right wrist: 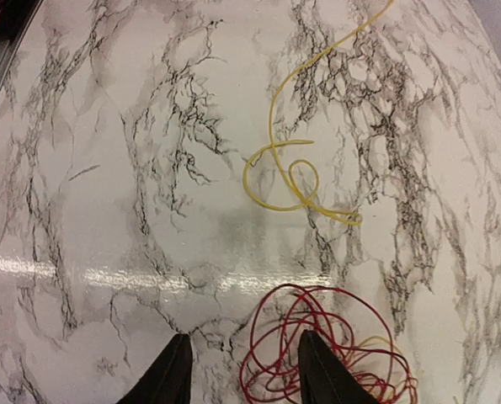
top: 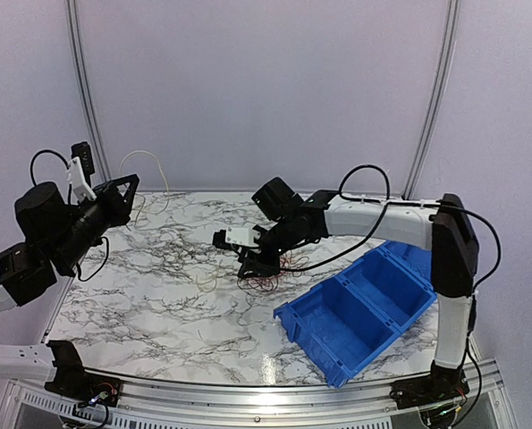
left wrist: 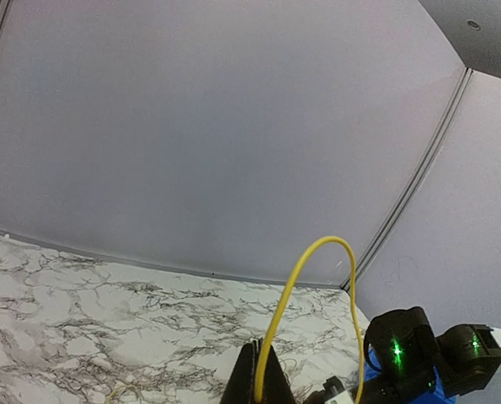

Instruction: Untangle the cables

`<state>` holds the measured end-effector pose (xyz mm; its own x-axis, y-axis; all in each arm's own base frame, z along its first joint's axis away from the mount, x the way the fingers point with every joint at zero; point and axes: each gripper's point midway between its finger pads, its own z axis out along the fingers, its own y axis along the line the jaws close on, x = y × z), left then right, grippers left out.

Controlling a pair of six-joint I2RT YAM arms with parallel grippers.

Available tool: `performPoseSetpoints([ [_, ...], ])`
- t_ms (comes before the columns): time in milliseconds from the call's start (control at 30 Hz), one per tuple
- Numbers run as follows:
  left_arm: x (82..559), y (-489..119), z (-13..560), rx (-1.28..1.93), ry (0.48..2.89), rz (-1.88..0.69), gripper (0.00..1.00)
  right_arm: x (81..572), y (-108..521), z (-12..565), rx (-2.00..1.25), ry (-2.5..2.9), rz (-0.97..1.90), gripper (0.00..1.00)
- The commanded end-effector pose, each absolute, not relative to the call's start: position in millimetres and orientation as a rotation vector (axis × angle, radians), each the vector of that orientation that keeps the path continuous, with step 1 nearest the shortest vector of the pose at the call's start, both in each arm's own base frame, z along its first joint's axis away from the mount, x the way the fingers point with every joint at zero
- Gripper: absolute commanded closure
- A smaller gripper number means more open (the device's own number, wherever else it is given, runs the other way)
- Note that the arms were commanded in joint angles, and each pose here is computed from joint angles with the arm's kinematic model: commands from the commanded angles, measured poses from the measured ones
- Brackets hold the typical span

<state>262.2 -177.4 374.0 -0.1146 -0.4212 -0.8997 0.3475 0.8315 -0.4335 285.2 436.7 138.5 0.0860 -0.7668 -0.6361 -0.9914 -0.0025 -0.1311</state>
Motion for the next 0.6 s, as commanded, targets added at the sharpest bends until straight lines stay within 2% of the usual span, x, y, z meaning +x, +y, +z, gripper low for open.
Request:
performPoseSetpoints([
  [0,254.8,-155.9,357.9,-0.178,1.556,-0.674,1.00,295.1,465.1,134.9,-1.807,1.709,0.519,0.50],
  [167,249.6,-150.5,352.9,-0.190,1.555,-0.690,1.00,307.3,488.4,115.4,-1.808,1.674,0.333,0.37],
  [567,246.6,-150.2,350.8,-0.183,1.553,-0.706,1.00,349.8,524.5,117.9,-1.692,1.598,0.176,0.32],
])
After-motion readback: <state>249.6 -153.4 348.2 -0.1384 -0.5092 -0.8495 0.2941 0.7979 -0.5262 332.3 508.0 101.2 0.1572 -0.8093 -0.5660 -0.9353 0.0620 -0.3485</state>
